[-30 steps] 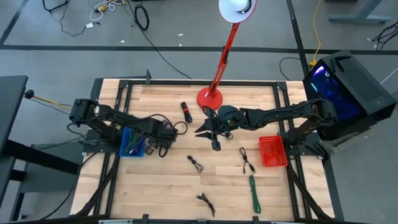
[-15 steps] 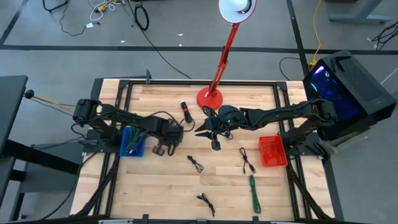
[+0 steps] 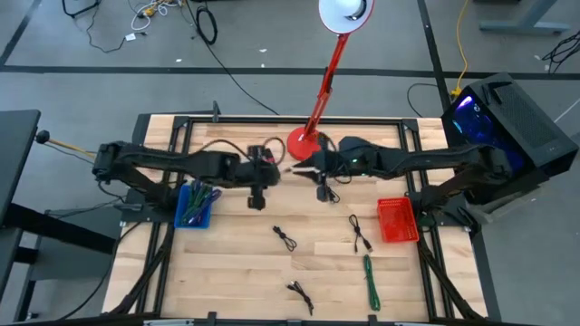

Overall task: Pick & Place USB Port
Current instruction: Put the black charger cable into the red bin

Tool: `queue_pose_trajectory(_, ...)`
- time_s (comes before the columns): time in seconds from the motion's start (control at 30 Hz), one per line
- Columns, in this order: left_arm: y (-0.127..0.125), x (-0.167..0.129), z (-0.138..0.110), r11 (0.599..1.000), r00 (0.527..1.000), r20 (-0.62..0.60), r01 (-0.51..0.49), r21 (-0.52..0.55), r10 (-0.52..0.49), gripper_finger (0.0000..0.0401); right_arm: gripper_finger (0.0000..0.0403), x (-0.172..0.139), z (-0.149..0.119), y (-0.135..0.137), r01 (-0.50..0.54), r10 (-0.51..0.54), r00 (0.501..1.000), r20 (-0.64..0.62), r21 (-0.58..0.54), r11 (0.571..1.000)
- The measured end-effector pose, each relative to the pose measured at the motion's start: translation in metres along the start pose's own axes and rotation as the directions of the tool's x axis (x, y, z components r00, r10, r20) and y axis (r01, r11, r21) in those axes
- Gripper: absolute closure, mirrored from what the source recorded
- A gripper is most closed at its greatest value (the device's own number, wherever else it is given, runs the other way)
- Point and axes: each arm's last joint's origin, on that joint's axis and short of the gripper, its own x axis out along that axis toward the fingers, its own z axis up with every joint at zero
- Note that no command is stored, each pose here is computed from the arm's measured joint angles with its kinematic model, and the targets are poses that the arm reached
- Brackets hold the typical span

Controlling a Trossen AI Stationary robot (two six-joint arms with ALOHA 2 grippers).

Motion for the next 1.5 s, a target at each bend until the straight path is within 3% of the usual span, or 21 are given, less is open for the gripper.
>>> queue_pose_trajectory(0.1, 0.02, -0.03, -0.001, 0.991, 0.994, 0.088, -0.06, -0.119, 0.071, 0.0377, 0.0325, -0.017, 0.009, -0.003, 0.052, -0.052, 0.998, 0.021, -0.003, 0.999)
queue_pose_trajectory(0.17, 0.031, -0.052, 0.002, 0.976, 0.97, 0.226, -0.044, -0.216, 0.093, 0.0377, 0.0325, -0.023, 0.013, -0.004, 0.062, -0.062, 0.997, 0.037, -0.002, 0.998)
queue_pose_trajectory(0.4, 0.036, -0.08, 0.003, 0.964, 0.816, 0.57, 0.065, -0.257, 0.097, 0.0377, 0.0325, -0.02, 0.019, -0.005, 0.076, -0.074, 0.991, 0.111, -0.016, 0.997)
queue_pose_trajectory(0.6, 0.026, -0.068, -0.002, 0.967, 0.755, 0.647, 0.069, -0.244, 0.109, 0.0377, 0.0325, -0.013, 0.021, -0.006, 0.082, -0.078, 0.984, 0.159, -0.02, 0.996)
queue_pose_trajectory(0.83, 0.026, -0.069, 0.002, 0.972, 0.614, 0.781, 0.091, -0.217, 0.117, 0.0377, 0.0325, -0.003, 0.019, -0.004, 0.036, -0.031, 0.981, 0.194, -0.021, 0.999)
queue_pose_trajectory(1.2, 0.017, -0.047, 0.01, 0.976, 0.616, 0.783, 0.104, -0.193, 0.089, 0.0377, 0.0325, 0.002, 0.021, -0.003, 0.023, -0.016, 0.969, 0.248, -0.026, 0.999)
queue_pose_trajectory(1.5, 0.016, -0.047, 0.016, 0.977, 0.542, 0.838, 0.143, -0.16, 0.058, 0.0377, 0.0325, 0.004, 0.021, -0.003, 0.027, -0.018, 0.968, 0.249, -0.032, 0.999)
